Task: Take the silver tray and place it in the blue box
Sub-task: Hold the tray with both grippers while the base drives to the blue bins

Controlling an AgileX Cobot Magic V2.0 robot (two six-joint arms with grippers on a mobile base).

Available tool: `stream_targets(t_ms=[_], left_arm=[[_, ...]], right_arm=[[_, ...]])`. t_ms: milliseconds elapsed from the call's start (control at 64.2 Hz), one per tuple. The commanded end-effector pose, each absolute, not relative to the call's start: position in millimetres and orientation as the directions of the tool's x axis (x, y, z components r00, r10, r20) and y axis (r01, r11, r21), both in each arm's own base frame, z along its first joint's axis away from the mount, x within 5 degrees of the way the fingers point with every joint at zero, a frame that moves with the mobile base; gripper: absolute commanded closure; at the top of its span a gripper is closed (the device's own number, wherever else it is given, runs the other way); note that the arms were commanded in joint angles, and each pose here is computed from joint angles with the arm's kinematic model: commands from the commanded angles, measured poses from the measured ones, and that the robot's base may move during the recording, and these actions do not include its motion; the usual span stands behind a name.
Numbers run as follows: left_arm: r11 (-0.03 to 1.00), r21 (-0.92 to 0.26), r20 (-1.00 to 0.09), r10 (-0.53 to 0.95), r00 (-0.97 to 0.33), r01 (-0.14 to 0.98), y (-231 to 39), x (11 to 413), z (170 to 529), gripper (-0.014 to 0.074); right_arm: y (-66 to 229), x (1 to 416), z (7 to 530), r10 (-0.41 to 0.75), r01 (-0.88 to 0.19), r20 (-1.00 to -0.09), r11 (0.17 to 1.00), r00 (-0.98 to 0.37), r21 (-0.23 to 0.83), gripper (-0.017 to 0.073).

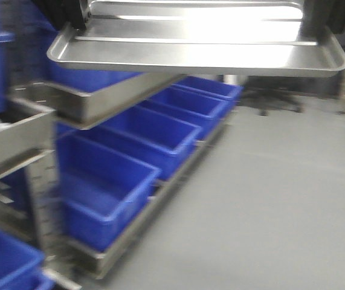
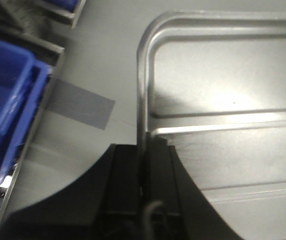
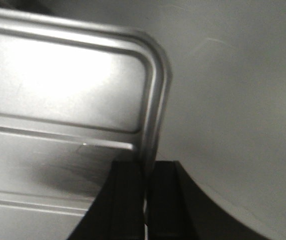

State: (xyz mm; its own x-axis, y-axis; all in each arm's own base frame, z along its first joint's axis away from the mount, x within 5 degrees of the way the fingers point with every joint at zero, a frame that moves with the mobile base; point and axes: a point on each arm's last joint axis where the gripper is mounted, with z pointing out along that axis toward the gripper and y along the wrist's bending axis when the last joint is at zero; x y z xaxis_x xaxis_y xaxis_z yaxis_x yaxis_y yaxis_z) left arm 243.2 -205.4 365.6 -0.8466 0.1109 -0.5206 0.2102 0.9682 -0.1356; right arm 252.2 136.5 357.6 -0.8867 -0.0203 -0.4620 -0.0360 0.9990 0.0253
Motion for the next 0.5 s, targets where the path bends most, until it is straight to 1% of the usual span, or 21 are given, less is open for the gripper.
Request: stream_targets(t_ms=[0, 483], left_arm=[[0.955, -0.165, -0.617, 0.096, -0.781, 0.248, -201.1, 238.0, 393.3, 0.0699], [0.955, -0.165, -0.617, 0.096, -0.781, 0.248, -201.1, 238.0, 393.3, 0.0699]], right_arm=[[129.5, 247.1, 376.5, -0.044, -0.06, -0.533, 0.998, -0.845, 0.014, 0.0501], [129.5, 247.1, 376.5, -0.044, -0.06, -0.532, 0.998, -0.846, 0.013, 0.0501]])
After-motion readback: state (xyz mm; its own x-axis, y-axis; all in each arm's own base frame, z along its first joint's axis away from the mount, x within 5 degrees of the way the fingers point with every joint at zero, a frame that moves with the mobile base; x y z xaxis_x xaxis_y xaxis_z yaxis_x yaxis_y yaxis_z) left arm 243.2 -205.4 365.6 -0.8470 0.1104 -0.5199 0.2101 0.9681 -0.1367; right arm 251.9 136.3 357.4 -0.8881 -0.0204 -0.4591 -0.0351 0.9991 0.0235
